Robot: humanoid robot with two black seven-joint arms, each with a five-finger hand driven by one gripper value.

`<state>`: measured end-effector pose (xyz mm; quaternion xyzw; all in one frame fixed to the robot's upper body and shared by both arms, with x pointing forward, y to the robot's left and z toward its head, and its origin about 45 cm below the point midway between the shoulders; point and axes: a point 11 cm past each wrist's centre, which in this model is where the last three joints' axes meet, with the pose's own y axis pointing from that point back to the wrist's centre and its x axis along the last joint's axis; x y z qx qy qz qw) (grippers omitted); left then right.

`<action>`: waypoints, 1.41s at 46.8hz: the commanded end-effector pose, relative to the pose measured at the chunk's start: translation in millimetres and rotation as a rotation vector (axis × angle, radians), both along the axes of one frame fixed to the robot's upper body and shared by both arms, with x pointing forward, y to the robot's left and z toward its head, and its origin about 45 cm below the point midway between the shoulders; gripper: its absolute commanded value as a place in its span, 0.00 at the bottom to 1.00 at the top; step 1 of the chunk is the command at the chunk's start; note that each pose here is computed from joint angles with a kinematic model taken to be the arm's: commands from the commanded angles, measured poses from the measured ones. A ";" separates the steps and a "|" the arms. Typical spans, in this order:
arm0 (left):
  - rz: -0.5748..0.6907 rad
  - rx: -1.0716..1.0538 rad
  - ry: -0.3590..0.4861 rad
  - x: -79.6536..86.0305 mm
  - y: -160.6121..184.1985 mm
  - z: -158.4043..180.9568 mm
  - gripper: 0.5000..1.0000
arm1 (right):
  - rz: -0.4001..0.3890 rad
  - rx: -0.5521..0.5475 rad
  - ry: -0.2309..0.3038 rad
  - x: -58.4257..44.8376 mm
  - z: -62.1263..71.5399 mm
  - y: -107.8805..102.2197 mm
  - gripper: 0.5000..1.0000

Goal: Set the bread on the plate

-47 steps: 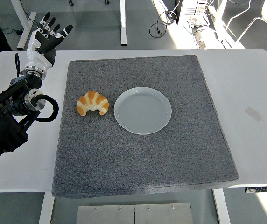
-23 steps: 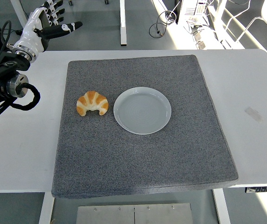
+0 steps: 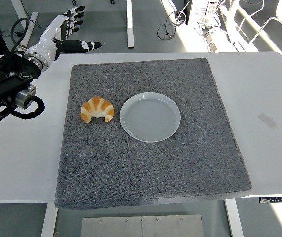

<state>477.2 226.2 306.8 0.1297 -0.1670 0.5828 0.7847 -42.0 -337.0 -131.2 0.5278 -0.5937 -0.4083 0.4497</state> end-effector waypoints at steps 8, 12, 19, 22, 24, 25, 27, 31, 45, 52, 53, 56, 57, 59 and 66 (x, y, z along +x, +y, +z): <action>-0.096 0.156 0.039 -27.6 -4.6 -19.5 0.92 | 0.000 0.000 0.000 0.1 0.0 0.0 1.00; -0.124 0.241 0.043 -33.0 -1.1 -29.7 0.92 | 0.000 0.000 0.000 0.1 0.0 0.0 1.00; -0.154 0.355 0.043 -39.7 3.8 -38.4 0.92 | 0.000 0.000 0.000 0.1 0.0 0.0 1.00; -0.169 0.398 0.027 -41.9 6.1 -38.3 0.92 | 0.000 0.000 0.000 0.1 0.0 0.0 1.00; -0.187 0.419 0.013 -44.3 4.5 -37.5 0.92 | 0.000 0.000 0.001 -0.8 0.0 0.0 1.00; -0.193 0.430 0.009 -45.6 4.6 -37.5 0.92 | 0.000 0.000 0.000 0.1 0.0 0.0 1.00; -0.208 0.449 0.000 -48.7 4.9 -36.8 0.92 | 0.000 0.000 0.000 0.1 0.0 0.0 1.00; -0.228 0.492 0.004 -55.2 8.2 -40.1 0.92 | 0.000 0.000 0.001 -0.8 0.0 0.0 1.00; -0.258 0.577 0.042 -65.9 16.9 -61.5 0.92 | 0.000 0.000 0.000 0.1 0.0 0.0 1.00; -0.259 0.584 0.052 -66.7 17.1 -65.1 0.92 | 0.000 0.000 0.000 0.1 0.0 0.0 1.00; -0.254 0.590 0.059 -66.7 18.5 -66.6 0.92 | 0.000 0.000 0.000 0.1 0.0 0.0 1.00; -0.237 0.615 0.087 -67.0 22.7 -71.5 0.92 | -0.002 0.000 0.001 -0.8 0.0 0.0 1.00; -0.234 0.626 0.098 -67.6 24.3 -73.7 0.92 | 0.000 0.000 0.000 0.1 0.0 0.0 1.00; -0.231 0.647 0.108 -68.3 27.0 -76.5 0.92 | 0.000 0.000 0.000 0.1 0.0 0.0 1.00; -0.238 0.674 0.110 -69.2 27.1 -79.7 0.92 | -0.002 0.000 0.001 -0.8 0.0 0.0 1.00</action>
